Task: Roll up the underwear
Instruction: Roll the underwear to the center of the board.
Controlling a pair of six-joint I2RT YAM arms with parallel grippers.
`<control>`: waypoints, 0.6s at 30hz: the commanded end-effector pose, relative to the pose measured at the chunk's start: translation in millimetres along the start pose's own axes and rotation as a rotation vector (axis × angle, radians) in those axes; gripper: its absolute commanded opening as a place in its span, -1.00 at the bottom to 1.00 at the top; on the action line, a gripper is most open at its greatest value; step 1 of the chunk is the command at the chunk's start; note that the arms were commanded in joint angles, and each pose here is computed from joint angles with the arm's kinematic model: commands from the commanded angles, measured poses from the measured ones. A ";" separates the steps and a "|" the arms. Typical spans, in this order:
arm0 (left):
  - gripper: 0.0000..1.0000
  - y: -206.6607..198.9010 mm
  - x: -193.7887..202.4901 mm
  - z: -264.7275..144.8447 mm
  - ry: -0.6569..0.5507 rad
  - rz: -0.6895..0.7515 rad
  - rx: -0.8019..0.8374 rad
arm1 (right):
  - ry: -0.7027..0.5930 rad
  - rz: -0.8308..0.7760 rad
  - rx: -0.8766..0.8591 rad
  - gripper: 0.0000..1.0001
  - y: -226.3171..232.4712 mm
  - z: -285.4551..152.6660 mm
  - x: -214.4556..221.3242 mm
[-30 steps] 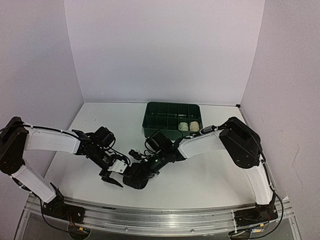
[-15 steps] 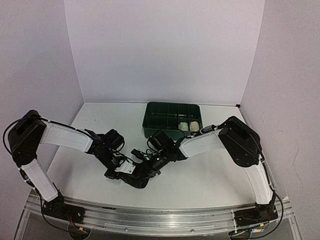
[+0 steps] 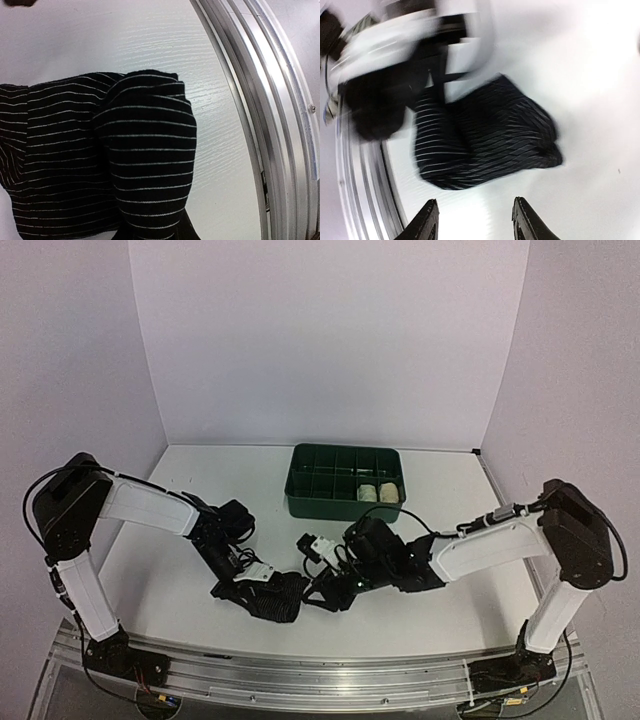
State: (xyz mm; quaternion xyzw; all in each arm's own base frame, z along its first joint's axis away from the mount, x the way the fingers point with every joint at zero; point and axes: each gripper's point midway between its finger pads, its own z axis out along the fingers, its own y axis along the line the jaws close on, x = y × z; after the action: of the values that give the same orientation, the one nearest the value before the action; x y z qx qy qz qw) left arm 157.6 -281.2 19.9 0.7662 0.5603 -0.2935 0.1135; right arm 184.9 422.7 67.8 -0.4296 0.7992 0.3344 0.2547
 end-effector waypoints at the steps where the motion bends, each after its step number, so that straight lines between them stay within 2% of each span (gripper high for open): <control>1: -1.00 -17.1 -1.9 5.0 -0.002 -0.178 0.149 | -0.124 -0.524 0.136 -0.05 38.0 1.7 -12.3; 5: -1.00 -18.8 -3.5 12.7 -0.004 -0.295 0.232 | -0.108 -0.691 0.201 -0.04 54.3 19.6 -14.0; 9: -1.00 -17.0 -3.5 16.1 -0.002 -0.332 0.252 | -0.100 -0.793 0.292 0.03 53.0 36.4 -27.0; 12: -1.00 -12.6 -3.4 18.0 0.010 -0.362 0.261 | -0.064 -0.811 0.299 0.05 50.7 47.5 -25.0; 18: -1.00 -8.7 -6.3 20.8 -0.001 -0.378 0.269 | 0.095 -0.792 0.295 0.01 34.7 66.1 12.3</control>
State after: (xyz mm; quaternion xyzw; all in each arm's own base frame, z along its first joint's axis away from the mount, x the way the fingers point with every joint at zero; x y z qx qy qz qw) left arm 142.2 -297.6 17.6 0.6648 0.6327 -0.3967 -0.0177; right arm 152.3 487.7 49.4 -0.6625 0.6142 0.1125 0.4138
